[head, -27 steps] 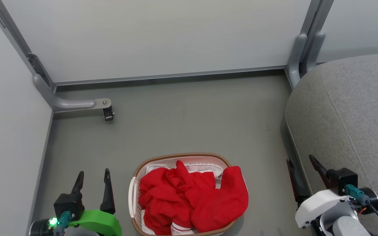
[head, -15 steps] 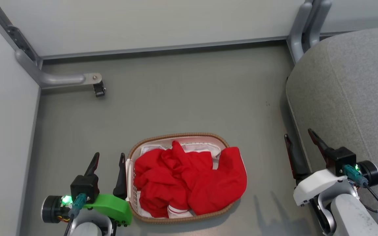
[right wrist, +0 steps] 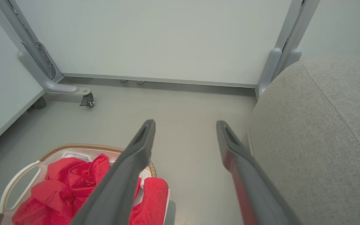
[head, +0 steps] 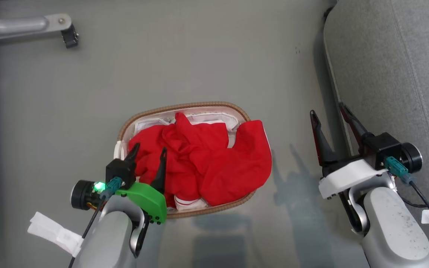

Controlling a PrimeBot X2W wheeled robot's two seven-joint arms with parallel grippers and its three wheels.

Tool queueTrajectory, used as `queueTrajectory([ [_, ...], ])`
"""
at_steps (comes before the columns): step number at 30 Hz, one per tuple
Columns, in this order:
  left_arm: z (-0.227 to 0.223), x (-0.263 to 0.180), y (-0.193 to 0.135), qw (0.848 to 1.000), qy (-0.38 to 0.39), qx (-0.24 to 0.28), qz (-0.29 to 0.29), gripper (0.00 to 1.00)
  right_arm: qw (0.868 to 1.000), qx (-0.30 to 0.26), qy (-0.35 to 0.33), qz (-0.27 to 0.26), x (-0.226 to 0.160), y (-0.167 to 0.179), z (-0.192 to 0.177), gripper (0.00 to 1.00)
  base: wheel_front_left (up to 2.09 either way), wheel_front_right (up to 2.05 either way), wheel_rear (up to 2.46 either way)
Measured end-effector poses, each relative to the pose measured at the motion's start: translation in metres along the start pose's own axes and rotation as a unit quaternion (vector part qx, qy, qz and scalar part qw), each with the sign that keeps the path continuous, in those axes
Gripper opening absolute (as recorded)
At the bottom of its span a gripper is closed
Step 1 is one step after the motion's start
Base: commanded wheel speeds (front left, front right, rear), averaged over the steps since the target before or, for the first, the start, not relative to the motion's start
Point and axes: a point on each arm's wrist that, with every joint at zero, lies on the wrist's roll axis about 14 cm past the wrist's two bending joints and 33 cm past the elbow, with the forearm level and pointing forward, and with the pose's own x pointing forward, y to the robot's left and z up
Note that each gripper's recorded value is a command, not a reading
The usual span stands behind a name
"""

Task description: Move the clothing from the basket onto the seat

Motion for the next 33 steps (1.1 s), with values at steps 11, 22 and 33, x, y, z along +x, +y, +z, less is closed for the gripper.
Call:
queueTrajectory([
  [11,-0.078,0.045,-0.033,0.989,0.121,-0.032,-0.078,1.00,0.999,0.012,0.042,0.003,0.020,-0.002,-0.046,1.00,0.00,0.00,0.00],
  [22,-0.136,0.066,-0.075,0.964,0.210,-0.035,-0.161,1.00,0.996,0.016,0.089,-0.007,0.022,-0.013,-0.089,1.00,0.00,0.00,0.00],
  [33,-0.171,0.080,-0.081,0.943,0.283,-0.013,-0.173,1.00,0.991,0.022,0.128,-0.029,0.008,-0.024,-0.115,1.00,0.00,0.00,0.00],
])
